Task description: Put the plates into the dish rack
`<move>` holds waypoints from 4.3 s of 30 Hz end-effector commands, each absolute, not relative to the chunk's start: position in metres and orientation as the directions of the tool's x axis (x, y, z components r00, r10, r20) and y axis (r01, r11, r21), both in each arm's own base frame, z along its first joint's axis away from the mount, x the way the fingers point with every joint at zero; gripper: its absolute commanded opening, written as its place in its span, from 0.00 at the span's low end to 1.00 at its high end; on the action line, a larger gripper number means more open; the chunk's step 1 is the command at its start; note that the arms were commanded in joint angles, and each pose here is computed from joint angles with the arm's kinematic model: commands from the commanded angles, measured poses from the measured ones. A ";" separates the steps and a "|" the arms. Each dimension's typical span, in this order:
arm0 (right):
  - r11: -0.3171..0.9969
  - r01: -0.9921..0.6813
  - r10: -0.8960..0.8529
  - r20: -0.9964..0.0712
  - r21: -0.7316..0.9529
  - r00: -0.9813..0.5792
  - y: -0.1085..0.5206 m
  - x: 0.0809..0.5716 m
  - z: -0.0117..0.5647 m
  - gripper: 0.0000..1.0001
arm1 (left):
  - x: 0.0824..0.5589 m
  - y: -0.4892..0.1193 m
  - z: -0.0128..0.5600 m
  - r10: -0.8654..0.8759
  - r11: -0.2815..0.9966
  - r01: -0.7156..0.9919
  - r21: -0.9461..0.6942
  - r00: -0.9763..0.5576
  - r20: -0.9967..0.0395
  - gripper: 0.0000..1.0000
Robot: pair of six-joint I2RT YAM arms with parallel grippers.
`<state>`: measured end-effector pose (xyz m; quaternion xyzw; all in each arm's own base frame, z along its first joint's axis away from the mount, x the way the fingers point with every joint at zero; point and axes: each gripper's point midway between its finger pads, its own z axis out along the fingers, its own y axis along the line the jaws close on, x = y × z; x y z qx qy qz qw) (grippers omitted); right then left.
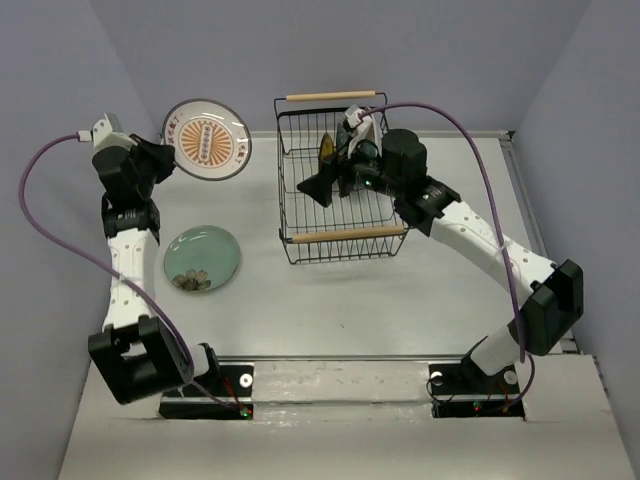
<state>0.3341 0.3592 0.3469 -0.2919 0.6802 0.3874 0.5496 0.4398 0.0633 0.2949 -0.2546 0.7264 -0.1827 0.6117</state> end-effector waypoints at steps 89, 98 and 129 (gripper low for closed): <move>0.960 0.169 -0.199 -0.967 -0.225 -0.157 0.340 0.567 0.233 0.07 | 0.255 -0.137 0.331 -0.290 0.864 0.404 -0.300 -0.089 -0.953 0.99; 0.961 0.198 -0.158 -0.972 -0.192 -0.174 0.336 0.564 0.223 0.07 | 0.255 -0.138 0.329 -0.288 0.864 0.404 -0.302 -0.095 -0.953 0.99; 0.960 0.244 -0.092 -0.981 -0.133 -0.171 0.323 0.584 0.202 0.19 | 0.255 -0.139 0.329 -0.287 0.863 0.407 -0.300 -0.094 -0.953 0.99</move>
